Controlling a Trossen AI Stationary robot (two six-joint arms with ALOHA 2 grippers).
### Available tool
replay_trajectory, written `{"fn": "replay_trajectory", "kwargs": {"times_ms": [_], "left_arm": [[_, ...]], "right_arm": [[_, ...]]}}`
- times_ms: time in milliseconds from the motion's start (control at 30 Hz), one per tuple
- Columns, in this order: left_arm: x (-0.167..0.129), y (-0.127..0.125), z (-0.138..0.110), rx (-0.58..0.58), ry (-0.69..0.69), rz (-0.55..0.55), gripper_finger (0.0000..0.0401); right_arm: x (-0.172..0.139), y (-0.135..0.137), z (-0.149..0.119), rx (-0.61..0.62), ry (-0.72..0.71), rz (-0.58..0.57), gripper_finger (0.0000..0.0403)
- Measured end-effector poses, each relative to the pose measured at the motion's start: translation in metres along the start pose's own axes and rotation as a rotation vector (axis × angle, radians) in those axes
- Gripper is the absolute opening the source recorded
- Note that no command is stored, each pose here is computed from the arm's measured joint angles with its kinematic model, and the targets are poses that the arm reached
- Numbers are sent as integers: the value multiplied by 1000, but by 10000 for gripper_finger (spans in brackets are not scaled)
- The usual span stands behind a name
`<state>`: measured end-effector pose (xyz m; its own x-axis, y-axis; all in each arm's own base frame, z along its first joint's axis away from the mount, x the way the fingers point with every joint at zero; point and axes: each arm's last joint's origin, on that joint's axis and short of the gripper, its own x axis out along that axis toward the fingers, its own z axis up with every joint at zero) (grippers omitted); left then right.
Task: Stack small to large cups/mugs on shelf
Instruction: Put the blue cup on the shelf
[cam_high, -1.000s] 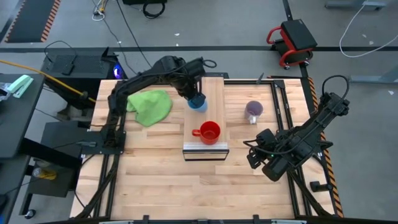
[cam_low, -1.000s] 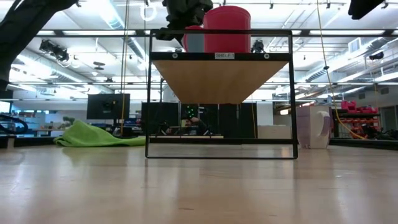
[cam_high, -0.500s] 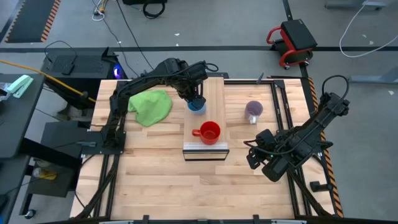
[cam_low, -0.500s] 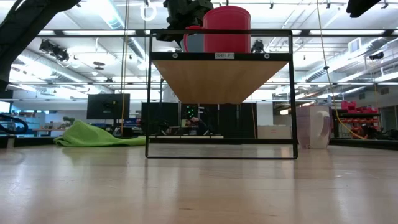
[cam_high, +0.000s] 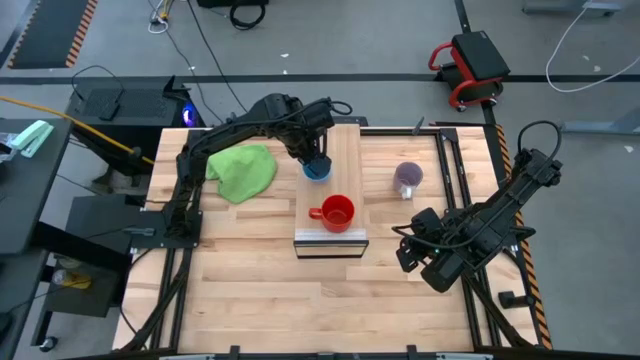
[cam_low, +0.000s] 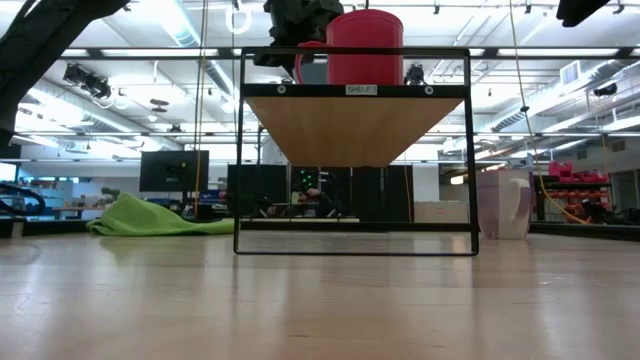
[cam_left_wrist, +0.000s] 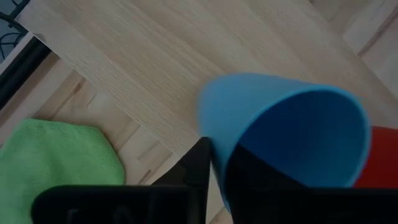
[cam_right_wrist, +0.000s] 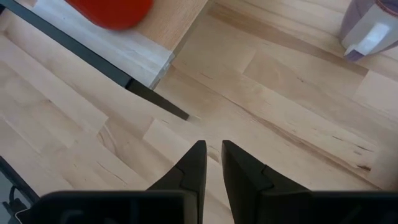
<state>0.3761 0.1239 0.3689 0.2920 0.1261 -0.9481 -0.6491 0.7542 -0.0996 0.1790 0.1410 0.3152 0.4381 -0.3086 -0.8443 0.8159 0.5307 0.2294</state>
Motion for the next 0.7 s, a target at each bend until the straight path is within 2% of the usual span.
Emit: {"fn": "replay_trajectory", "kwargs": {"times_ms": [267,700], "left_arm": [[0,0,1,0,-11,-5,79],[-1,0,1,9,-13,-6,106]], "right_arm": [[0,0,0,0,-11,2,57],[0,1,0,4,-18,10,57]]}}
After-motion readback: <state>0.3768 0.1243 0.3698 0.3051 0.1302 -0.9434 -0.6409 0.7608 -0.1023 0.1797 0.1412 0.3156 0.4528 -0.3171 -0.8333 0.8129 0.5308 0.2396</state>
